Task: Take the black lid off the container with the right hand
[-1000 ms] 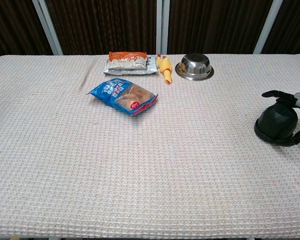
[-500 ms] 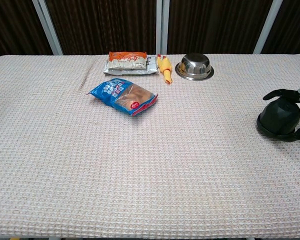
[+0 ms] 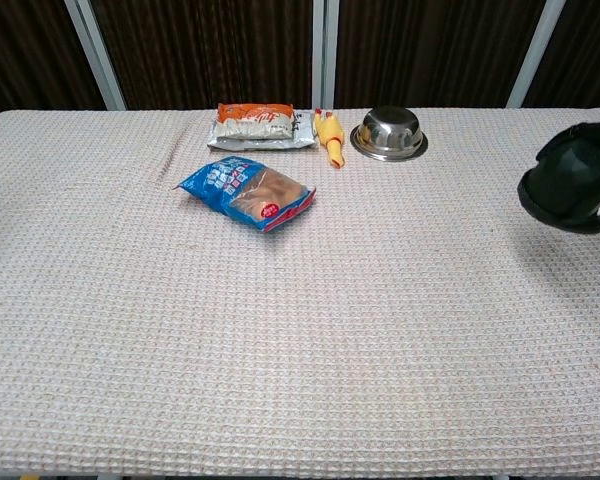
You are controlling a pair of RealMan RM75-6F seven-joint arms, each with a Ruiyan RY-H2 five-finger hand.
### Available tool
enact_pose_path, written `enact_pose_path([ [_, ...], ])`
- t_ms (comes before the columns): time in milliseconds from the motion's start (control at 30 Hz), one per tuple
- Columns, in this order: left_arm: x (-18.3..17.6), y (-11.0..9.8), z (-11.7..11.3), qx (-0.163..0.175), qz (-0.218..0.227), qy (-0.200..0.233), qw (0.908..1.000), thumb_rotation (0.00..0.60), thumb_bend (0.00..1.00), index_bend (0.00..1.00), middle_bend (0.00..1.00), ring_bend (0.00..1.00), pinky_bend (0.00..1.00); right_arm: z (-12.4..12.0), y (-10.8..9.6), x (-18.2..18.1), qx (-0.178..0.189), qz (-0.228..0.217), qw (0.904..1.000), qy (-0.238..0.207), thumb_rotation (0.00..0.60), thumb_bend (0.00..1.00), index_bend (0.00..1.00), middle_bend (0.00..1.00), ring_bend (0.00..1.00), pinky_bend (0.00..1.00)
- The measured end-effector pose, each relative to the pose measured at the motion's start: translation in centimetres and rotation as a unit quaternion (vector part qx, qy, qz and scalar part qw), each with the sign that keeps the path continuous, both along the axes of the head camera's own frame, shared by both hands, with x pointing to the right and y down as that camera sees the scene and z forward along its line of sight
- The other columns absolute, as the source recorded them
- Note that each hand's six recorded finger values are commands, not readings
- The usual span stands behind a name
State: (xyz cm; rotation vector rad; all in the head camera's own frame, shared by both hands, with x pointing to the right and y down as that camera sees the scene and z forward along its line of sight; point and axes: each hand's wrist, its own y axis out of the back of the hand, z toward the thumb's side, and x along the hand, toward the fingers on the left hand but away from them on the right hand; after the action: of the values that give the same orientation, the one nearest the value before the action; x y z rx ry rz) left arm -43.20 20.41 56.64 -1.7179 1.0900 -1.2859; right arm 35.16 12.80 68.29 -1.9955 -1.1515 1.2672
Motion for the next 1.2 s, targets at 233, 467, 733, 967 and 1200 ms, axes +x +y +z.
enact_pose_path([
  [233,0.3,-0.1,-0.1,0.001,0.003,-0.001,1.0,0.6,0.09,0.16,0.08,0.0,0.15,-9.1,-1.3,-3.4,0.129,-0.029,0.988,-0.08,0.6,0.17,0.38,0.45,0.11,0.0],
  [467,0.4,0.0,0.2,-0.004,0.0,0.006,1.0,0.6,0.09,0.16,0.08,0.0,0.15,-11.5,-1.1,-2.7,0.181,-0.034,0.9815,-0.051,0.6,0.18,0.4,0.44,0.11,0.0],
  [733,0.2,-0.1,0.1,-0.002,-0.001,0.004,1.0,0.6,0.09,0.16,0.08,0.0,0.15,-2.4,1.7,-2.0,-0.017,-0.063,0.9977,0.018,0.6,0.2,0.4,0.44,0.11,0.0],
  [967,0.7,0.0,0.4,-0.004,0.004,0.005,1.0,0.6,0.09,0.16,0.08,0.0,0.15,-4.4,2.6,-4.4,-0.011,-0.106,0.9943,-0.01,0.6,0.18,0.4,0.44,0.11,0.0],
  [1200,0.6,-0.1,0.3,-0.003,0.003,0.005,1.0,0.6,0.09,0.16,0.08,0.0,0.15,-13.1,0.7,-4.3,0.176,-0.071,0.9796,-0.066,0.6,0.17,0.4,0.44,0.11,0.0],
])
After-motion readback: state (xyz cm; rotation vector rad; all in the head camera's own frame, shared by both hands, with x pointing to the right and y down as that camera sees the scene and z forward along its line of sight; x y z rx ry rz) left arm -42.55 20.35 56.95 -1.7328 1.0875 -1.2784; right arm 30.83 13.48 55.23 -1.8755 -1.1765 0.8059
